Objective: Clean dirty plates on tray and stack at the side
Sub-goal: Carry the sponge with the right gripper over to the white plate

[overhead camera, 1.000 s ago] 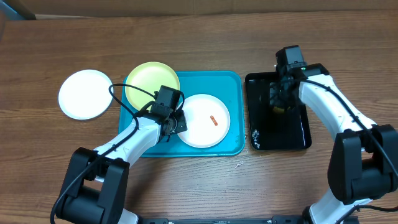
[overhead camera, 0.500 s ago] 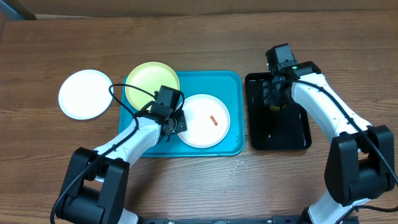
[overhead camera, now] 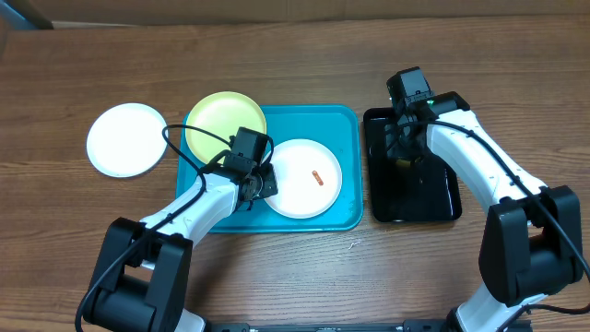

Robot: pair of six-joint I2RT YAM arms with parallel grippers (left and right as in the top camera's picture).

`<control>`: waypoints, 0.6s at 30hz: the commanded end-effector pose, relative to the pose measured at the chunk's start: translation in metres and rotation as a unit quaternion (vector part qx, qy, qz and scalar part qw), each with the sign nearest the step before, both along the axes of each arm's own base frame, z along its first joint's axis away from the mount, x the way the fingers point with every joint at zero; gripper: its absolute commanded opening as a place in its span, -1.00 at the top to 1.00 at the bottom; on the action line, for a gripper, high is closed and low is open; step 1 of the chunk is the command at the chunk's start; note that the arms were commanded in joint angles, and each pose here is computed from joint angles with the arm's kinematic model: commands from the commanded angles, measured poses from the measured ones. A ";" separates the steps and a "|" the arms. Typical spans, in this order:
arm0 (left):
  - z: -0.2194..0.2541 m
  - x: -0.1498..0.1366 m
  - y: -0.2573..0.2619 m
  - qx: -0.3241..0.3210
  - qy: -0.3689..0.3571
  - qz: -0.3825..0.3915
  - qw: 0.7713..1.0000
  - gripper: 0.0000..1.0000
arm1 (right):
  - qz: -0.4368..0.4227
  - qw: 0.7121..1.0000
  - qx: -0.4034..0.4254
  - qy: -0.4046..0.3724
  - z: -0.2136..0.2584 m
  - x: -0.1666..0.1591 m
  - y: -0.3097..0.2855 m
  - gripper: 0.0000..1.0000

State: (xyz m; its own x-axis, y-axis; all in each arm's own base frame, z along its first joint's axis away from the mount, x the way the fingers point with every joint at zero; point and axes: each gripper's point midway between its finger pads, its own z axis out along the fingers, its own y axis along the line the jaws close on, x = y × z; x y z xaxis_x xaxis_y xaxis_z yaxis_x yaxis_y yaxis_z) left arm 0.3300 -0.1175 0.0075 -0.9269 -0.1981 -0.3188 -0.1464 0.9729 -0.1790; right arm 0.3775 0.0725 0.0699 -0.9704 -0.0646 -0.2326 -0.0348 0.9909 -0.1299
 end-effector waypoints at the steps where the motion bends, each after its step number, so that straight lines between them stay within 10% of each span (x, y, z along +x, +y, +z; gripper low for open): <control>1: -0.004 -0.001 0.002 0.001 0.005 -0.001 1.000 0.79 | 0.002 1.000 0.011 -0.016 0.011 0.007 0.006 0.93; 18: -0.004 -0.003 -0.001 0.002 0.006 -0.005 1.000 0.92 | 0.061 0.993 0.096 -0.025 0.046 0.012 0.066 0.93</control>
